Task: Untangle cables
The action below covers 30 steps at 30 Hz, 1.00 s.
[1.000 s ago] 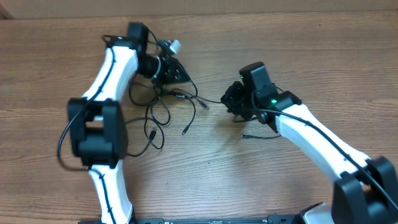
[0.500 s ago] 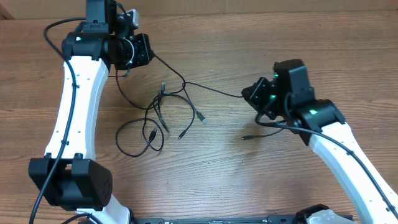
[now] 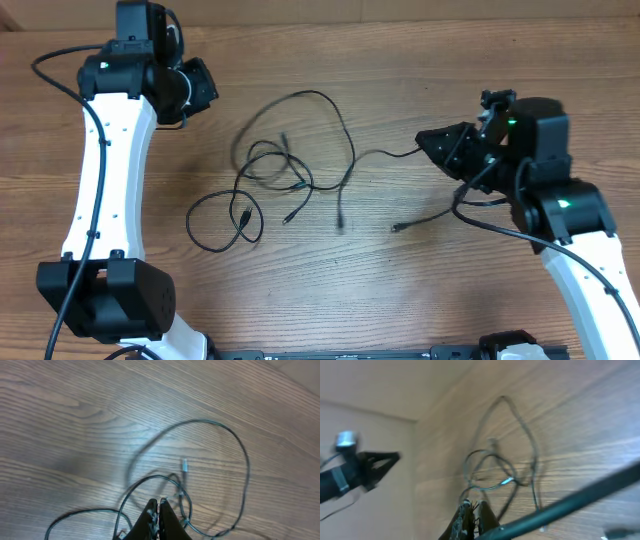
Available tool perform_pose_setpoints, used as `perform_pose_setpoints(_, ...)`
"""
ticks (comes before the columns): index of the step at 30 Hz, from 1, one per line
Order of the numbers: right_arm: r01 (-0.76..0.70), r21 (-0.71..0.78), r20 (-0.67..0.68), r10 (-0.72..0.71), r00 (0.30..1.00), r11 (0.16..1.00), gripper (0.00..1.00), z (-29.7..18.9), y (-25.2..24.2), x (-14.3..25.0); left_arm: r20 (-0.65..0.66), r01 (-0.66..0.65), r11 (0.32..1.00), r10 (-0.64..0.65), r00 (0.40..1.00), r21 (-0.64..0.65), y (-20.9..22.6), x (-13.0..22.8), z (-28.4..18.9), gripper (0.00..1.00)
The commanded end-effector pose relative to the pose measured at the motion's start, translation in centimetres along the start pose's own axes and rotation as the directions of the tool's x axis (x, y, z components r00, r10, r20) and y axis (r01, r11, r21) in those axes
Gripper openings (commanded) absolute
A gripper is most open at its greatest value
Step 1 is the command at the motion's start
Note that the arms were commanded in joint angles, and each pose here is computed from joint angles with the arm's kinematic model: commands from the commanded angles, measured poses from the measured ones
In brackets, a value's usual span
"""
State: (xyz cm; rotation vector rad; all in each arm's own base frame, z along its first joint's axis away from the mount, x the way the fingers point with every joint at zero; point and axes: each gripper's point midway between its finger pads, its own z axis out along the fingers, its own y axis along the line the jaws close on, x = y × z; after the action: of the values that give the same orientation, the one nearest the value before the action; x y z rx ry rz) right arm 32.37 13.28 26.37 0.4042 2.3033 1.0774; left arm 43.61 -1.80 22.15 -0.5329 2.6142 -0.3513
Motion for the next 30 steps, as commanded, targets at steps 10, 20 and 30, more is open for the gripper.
perform_pose_setpoints(10, 0.171, -0.312, -0.057, -0.198, 0.979, 0.935, 0.04, -2.0, 5.6, 1.0, -0.138, -0.127, 0.987, 0.14, 0.981, 0.1, -4.1, 3.9, 2.2, 0.26)
perform_pose_setpoints(20, 0.265, -0.387, 0.038, -0.272, 0.961, 0.883, 0.04, -2.7, 7.9, -0.5, -0.278, -0.272, 0.853, 0.421, 0.863, 0.446, -12.6, 10.9, 6.4, 0.83)
perform_pose_setpoints(30, 0.251, -0.39, 0.013, -0.267, 0.964, 0.886, 0.04, -2.1, 7.6, -0.4, -0.371, -0.224, 0.849, 0.426, 0.825, 0.478, -17.9, 16.6, 12.9, 0.89)
